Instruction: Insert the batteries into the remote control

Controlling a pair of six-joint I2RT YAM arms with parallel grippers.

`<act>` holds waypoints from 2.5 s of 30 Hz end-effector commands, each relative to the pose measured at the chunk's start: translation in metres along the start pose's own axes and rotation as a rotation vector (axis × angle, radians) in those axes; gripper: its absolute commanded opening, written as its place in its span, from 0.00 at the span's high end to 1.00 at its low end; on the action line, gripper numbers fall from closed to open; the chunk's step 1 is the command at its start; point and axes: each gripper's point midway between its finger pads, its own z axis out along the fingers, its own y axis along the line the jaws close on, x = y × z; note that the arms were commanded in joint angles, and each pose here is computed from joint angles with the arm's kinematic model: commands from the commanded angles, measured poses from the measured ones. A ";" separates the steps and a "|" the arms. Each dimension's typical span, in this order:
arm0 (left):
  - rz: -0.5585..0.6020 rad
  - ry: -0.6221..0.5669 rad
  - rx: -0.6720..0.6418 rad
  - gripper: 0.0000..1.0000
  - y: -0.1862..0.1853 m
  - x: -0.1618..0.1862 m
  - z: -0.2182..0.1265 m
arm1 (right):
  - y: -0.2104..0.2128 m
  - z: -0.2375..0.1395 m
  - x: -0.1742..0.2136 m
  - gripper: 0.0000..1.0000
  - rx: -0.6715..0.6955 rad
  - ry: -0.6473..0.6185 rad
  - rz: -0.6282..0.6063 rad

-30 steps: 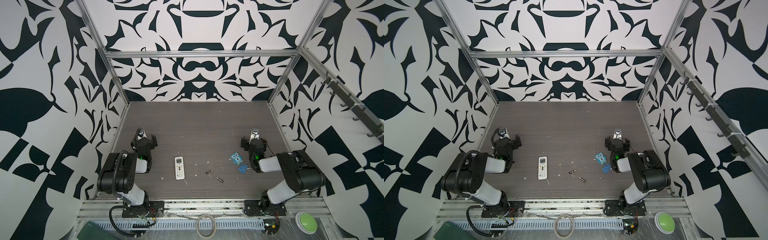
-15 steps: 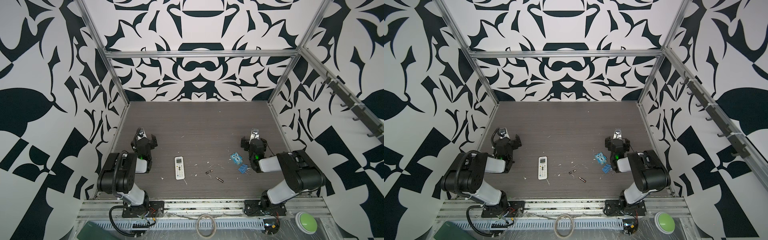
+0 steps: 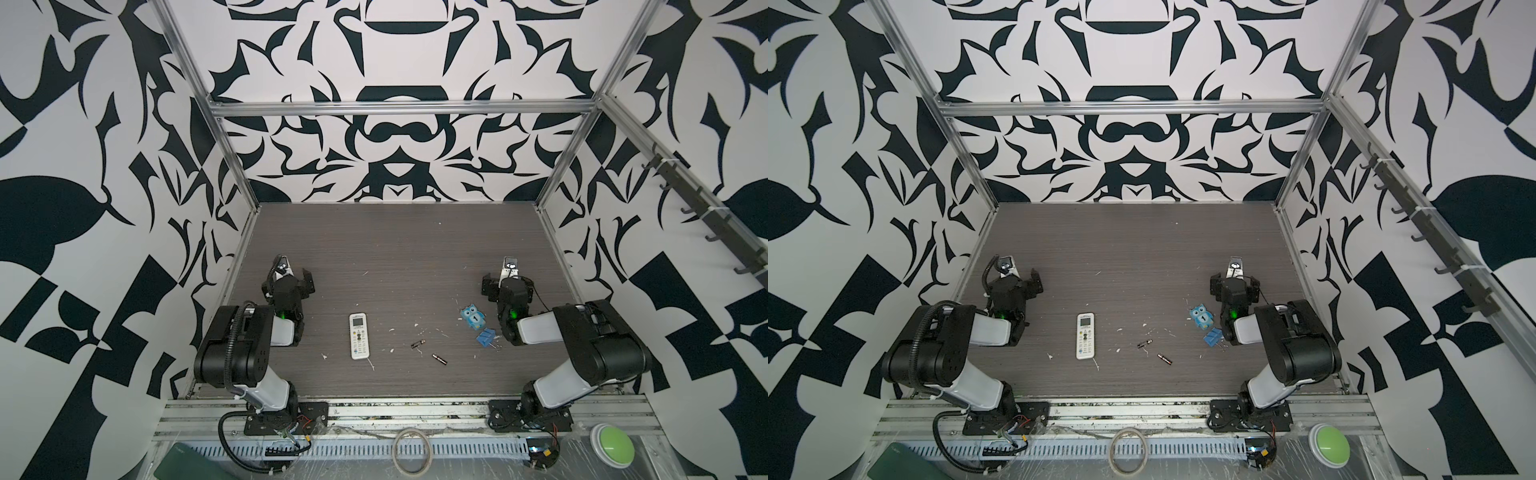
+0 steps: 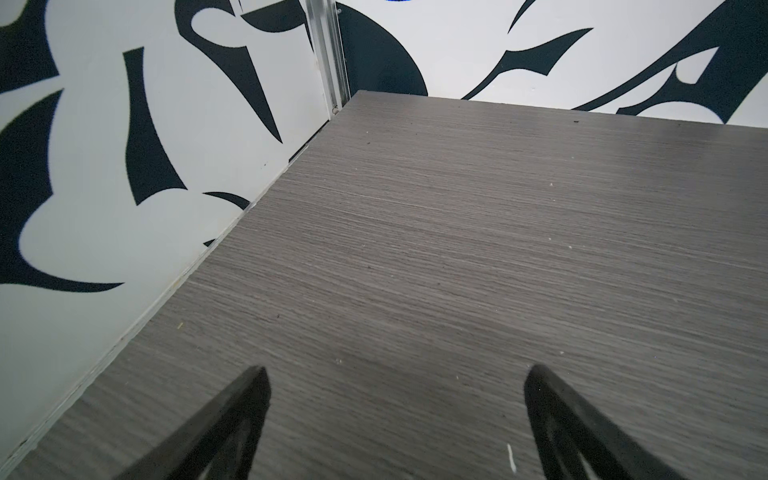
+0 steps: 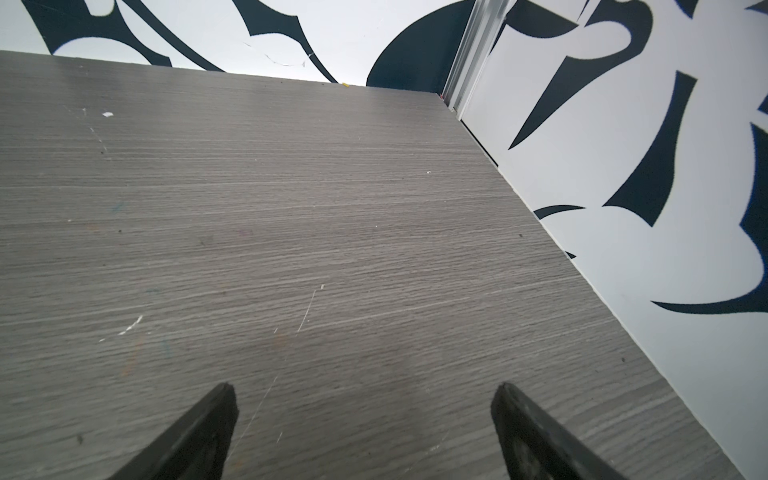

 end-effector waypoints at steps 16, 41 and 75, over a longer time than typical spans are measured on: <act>-0.018 -0.042 0.000 0.01 0.000 -0.016 0.002 | -0.003 0.000 -0.017 0.00 0.015 -0.048 0.029; -0.281 0.182 0.069 0.01 -0.004 -0.085 -0.085 | 0.057 -0.072 -0.100 0.00 -0.261 -0.014 0.044; -0.111 0.726 0.287 0.01 -0.145 0.023 -0.186 | 0.193 -0.202 -0.043 0.04 -0.942 0.257 -0.133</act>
